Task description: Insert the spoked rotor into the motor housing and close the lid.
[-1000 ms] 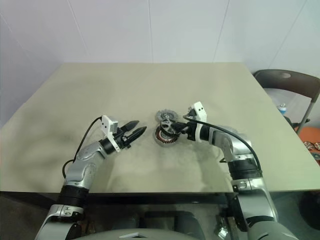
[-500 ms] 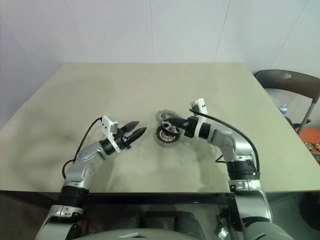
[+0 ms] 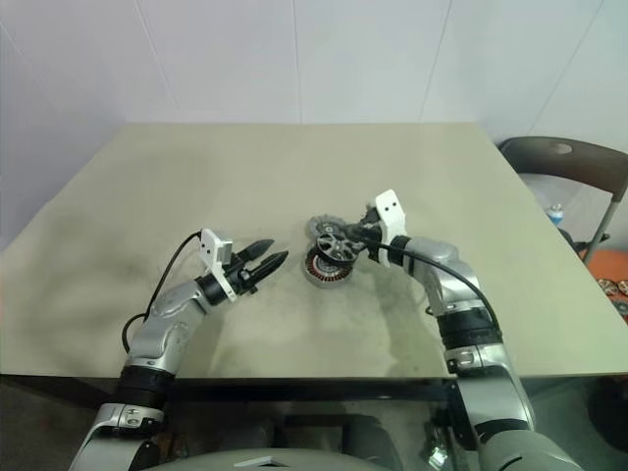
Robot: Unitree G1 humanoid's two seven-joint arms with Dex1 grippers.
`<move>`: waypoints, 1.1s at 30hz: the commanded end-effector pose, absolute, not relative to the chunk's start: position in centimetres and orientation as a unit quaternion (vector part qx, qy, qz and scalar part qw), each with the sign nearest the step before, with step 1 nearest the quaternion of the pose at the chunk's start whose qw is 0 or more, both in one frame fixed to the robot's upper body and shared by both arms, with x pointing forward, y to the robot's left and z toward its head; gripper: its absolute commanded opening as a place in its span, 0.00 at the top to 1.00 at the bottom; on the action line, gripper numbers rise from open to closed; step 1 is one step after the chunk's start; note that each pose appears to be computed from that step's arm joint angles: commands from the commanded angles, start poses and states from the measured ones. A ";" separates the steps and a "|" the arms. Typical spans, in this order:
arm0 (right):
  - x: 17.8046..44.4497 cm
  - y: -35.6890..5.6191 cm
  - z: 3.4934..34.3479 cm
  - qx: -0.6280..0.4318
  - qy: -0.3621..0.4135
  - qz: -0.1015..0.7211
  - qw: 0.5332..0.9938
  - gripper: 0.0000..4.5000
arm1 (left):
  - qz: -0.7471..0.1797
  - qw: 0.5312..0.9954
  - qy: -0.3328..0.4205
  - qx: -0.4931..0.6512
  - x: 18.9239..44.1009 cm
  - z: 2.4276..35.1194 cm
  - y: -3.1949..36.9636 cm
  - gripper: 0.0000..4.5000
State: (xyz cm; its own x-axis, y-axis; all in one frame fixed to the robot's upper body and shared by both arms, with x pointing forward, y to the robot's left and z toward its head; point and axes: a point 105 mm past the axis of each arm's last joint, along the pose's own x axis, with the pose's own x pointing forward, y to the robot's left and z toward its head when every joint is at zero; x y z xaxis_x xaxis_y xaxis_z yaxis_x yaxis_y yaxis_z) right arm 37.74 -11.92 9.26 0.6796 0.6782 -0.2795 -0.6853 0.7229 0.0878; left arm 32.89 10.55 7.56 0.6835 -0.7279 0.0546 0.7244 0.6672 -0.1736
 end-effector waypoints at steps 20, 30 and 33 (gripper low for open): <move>36.4 -10.6 10.7 -0.084 0.116 0.409 0.901 1.00 | -0.403 0.912 -0.012 -0.080 33.1 8.6 10.4 0.40; 36.8 -10.8 9.0 -0.120 0.130 0.383 0.907 1.00 | -0.405 0.911 -0.012 -0.081 33.2 8.6 10.1 0.40; 36.7 -10.7 8.5 -0.126 0.139 0.385 0.904 1.00 | -0.404 0.911 -0.012 -0.080 33.2 8.6 10.1 0.40</move>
